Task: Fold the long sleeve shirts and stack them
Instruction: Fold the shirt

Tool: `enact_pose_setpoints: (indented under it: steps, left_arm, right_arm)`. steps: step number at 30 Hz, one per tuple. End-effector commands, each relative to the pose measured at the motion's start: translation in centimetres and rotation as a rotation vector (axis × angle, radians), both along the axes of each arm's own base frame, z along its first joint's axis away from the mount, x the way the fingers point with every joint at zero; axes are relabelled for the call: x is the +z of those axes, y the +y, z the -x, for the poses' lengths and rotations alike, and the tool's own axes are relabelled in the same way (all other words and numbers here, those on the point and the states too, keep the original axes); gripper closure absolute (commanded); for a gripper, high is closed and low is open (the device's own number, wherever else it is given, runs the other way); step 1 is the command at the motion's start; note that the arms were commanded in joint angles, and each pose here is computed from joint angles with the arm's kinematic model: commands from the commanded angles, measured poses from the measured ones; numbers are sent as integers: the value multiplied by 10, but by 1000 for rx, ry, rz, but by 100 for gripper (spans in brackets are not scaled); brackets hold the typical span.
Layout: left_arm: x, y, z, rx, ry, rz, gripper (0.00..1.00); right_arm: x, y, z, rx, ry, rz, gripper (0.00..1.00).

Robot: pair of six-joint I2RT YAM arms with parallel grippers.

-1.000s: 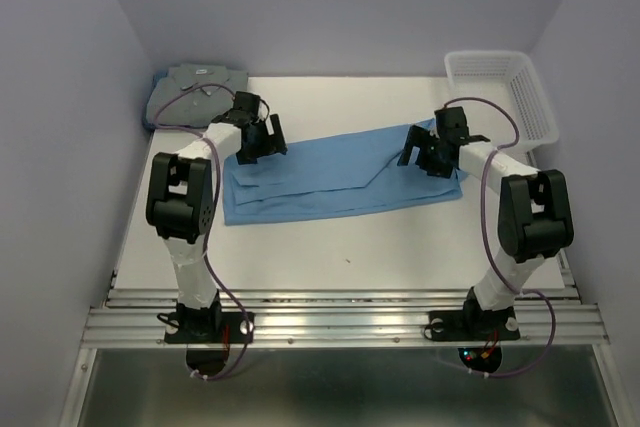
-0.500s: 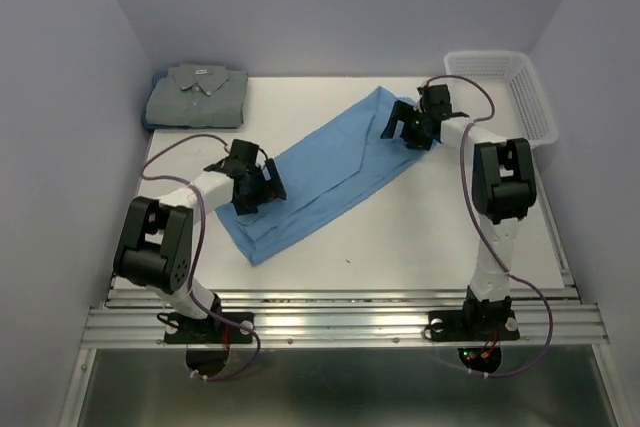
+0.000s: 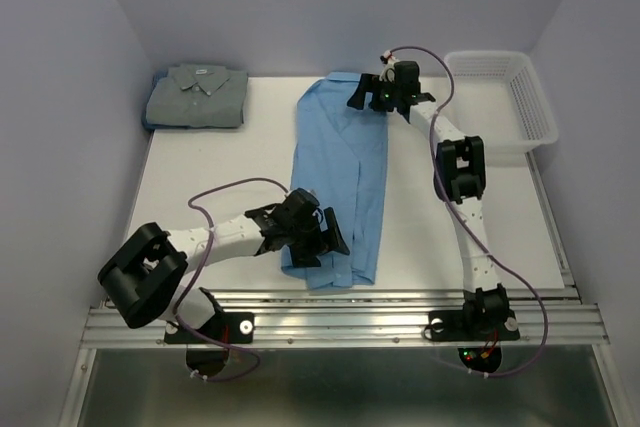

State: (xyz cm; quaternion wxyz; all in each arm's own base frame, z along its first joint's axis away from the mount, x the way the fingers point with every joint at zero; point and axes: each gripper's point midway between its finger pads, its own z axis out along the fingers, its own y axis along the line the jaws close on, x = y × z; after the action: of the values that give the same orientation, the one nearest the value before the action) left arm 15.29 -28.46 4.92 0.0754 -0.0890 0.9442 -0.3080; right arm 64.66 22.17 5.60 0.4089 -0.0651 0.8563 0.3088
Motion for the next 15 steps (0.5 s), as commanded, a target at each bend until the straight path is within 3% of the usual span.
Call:
enact_pose_setpoints:
  steps: [1,5,9,10,15]
  left_arm:
    - [26,-19,-11,22,-58,49,1]
    - [71,-19,-30,21,-228,85,1]
    - [105,2,-50,58,-371,-4,1]
    - [110,19,-58,103,-400,-81,1]
    - [103,81,-43,194,-384,-237,1]
  right_arm:
    - [-70,25,42,60,219,20,0]
    - [9,23,38,52,112,17,0]
    - [96,21,58,37,-1,31,0]
    - [135,14,64,9,-59,34,0]
    - [115,12,153,-42,47,146,0]
